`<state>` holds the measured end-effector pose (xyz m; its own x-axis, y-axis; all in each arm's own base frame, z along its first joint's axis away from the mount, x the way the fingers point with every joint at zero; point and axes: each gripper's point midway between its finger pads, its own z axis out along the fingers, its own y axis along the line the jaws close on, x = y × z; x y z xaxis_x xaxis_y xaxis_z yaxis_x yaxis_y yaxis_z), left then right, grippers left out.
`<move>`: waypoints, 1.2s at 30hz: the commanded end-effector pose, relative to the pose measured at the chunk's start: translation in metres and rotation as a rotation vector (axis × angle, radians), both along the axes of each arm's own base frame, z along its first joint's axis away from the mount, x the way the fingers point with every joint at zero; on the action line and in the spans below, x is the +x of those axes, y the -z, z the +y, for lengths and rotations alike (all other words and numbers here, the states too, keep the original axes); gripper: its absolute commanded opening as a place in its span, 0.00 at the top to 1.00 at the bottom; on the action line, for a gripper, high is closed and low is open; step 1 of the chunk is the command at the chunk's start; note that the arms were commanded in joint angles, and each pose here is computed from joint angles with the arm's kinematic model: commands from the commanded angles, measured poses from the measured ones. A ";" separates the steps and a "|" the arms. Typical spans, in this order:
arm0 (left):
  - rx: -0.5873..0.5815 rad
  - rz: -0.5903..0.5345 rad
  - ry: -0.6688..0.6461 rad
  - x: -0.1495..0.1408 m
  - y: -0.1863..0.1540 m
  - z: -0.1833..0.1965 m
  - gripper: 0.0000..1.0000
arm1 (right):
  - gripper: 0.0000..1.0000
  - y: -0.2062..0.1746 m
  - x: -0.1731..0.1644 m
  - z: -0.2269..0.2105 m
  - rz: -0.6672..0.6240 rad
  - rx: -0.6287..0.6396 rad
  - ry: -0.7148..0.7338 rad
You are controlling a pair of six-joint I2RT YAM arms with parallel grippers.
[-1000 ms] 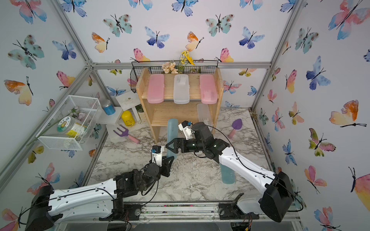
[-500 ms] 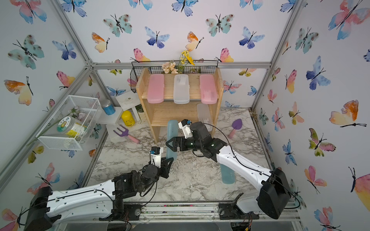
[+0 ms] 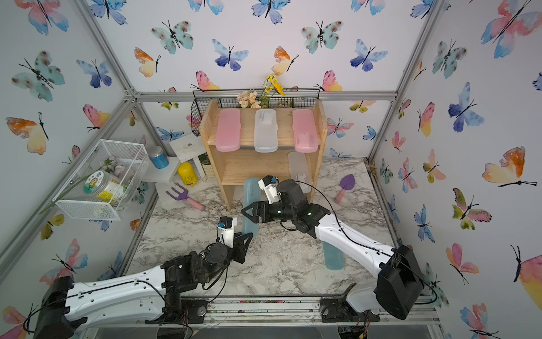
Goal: Remove the pencil cases from the shelf
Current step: Pick up the pencil case from the shelf, then place the pencil case at the center of the board.
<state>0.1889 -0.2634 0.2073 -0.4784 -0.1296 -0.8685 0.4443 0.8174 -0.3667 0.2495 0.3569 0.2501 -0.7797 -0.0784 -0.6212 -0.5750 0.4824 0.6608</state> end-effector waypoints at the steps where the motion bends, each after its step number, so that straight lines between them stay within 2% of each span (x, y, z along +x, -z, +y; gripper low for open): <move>1: -0.079 -0.022 0.001 -0.001 -0.019 0.000 0.82 | 0.25 0.007 -0.002 -0.002 -0.007 -0.010 -0.005; 2: -0.081 -0.024 0.001 -0.001 -0.020 0.001 0.75 | 0.25 0.007 -0.002 -0.003 -0.010 -0.013 0.000; 3: -0.079 -0.022 0.000 -0.001 -0.019 0.001 0.60 | 0.26 0.008 -0.001 -0.005 -0.013 -0.020 0.008; 5: -0.076 -0.019 -0.009 -0.001 -0.019 0.002 0.19 | 0.26 0.012 0.002 -0.011 -0.019 -0.058 0.036; 7: -0.072 -0.020 -0.021 0.000 -0.020 0.005 0.00 | 0.27 0.018 0.006 -0.020 -0.027 -0.120 0.073; 10: -0.060 -0.024 -0.049 0.003 -0.022 0.011 0.01 | 0.26 0.030 0.007 -0.040 -0.021 -0.248 0.122; 13: -0.046 -0.023 -0.099 0.006 -0.023 0.021 0.01 | 0.26 0.058 0.001 -0.075 0.019 -0.449 0.181; 16: -0.034 -0.030 -0.150 0.009 -0.023 0.032 0.01 | 0.26 0.096 -0.021 -0.116 0.113 -0.659 0.192; 19: -0.024 -0.045 -0.180 0.012 -0.022 0.039 0.01 | 0.26 0.134 -0.045 -0.148 0.221 -0.792 0.186; 22: -0.014 -0.049 -0.190 0.013 -0.020 0.042 0.01 | 0.26 0.165 -0.055 -0.174 0.320 -0.834 0.219; 25: -0.009 -0.042 -0.192 0.014 -0.016 0.043 0.01 | 0.26 0.183 -0.052 -0.193 0.380 -0.839 0.269; 31: -0.014 -0.026 -0.186 0.016 -0.008 0.045 0.01 | 0.25 0.210 -0.038 -0.223 0.447 -0.948 0.309; 36: -0.014 -0.019 -0.185 0.019 -0.004 0.047 0.01 | 0.24 0.221 -0.029 -0.224 0.449 -0.953 0.330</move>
